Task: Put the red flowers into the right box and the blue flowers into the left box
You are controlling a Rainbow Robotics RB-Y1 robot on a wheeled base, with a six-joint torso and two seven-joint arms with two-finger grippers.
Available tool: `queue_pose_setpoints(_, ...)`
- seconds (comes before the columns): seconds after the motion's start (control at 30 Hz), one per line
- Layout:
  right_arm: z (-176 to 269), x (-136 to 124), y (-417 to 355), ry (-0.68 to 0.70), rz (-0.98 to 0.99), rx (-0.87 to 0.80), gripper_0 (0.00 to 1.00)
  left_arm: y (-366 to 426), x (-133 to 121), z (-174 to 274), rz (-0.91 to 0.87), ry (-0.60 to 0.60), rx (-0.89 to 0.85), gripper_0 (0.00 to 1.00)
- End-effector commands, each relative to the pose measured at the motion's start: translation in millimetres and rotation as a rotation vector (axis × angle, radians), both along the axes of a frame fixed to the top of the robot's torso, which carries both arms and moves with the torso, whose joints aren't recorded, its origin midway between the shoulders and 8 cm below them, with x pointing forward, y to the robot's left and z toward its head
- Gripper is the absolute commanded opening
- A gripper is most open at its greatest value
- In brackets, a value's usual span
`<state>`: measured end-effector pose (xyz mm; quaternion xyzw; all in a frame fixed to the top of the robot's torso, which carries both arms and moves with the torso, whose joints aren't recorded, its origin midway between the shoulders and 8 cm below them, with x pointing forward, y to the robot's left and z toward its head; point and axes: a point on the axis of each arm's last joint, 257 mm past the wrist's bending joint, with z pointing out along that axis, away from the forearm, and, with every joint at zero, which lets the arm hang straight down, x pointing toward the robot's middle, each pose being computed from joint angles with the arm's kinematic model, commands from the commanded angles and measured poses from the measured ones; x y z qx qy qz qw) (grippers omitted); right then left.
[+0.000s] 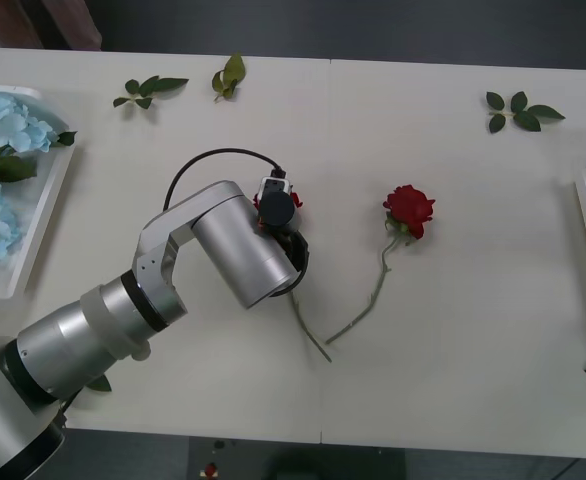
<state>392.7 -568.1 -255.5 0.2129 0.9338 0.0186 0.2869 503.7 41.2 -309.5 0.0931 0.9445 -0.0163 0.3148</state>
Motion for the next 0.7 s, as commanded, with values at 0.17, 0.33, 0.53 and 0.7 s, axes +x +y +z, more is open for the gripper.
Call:
queue_pose_setpoints(0.17, 58, 37, 45, -0.018, 0.135, 0.03, 1.0, -16, 21, 4, 0.0, -0.034, 0.005, 1.0)
queue_pose_setpoints(0.33, 74, 51, 71, -0.01, 0.197, 0.047, 1.0, -15, 25, -4, -0.006, -0.04, 0.002, 1.0)
queue_pose_setpoints(0.53, 82, 60, 104, 0.011, 0.236, 0.093, 1.0, -16, 22, -8, -0.023, -0.041, 0.026, 1.0)
queue_pose_setpoints(0.7, 86, 63, 130, 0.007, 0.235, 0.157, 1.0, -15, 22, -10, -0.027, -0.04, 0.033, 0.96)
